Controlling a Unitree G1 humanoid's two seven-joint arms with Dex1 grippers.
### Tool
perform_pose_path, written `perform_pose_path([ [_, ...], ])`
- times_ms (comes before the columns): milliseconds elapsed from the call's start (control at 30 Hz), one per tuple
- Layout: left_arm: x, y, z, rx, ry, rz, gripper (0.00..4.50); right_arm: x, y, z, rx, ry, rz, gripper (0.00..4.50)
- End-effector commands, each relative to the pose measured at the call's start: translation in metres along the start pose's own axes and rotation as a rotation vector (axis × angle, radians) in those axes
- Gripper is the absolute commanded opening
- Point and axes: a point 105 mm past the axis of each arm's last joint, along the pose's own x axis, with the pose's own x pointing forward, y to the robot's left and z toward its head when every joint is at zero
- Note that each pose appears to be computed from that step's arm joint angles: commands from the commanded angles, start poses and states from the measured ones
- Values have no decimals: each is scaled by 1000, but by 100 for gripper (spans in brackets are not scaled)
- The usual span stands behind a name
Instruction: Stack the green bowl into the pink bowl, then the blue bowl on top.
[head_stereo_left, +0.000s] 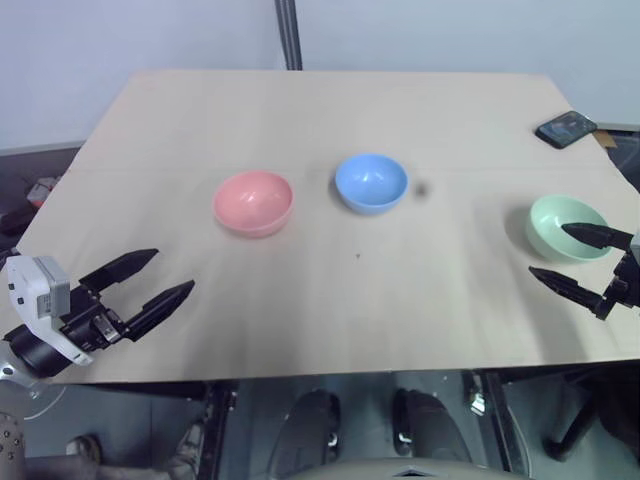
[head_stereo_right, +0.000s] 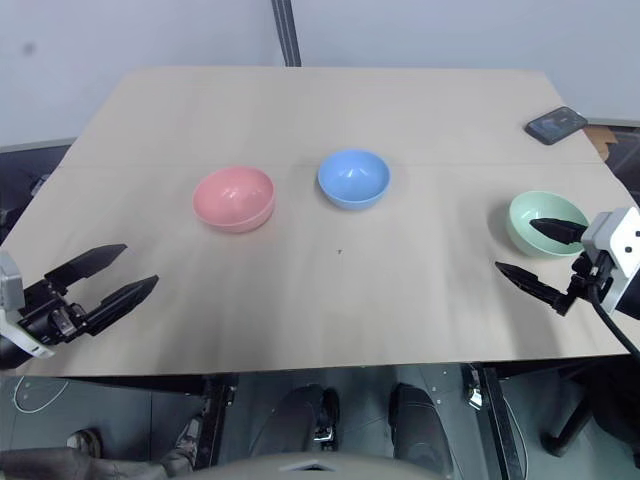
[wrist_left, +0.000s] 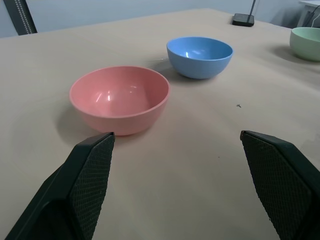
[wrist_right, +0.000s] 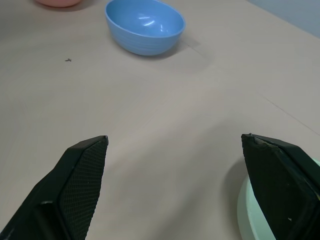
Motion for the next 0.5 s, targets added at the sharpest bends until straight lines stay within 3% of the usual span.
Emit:
perform_pose_path([
  [33, 12, -3, 7, 28, -28, -34, 426, 1, -2, 12, -25, -43, -37, 450],
  [333, 41, -20, 19, 3, -102, -112, 426, 27, -10, 6, -45, 4, -86, 450],
  [500, 66, -28, 28, -8, -150, -135, 426, 62, -11, 9, -35, -24, -53, 450],
])
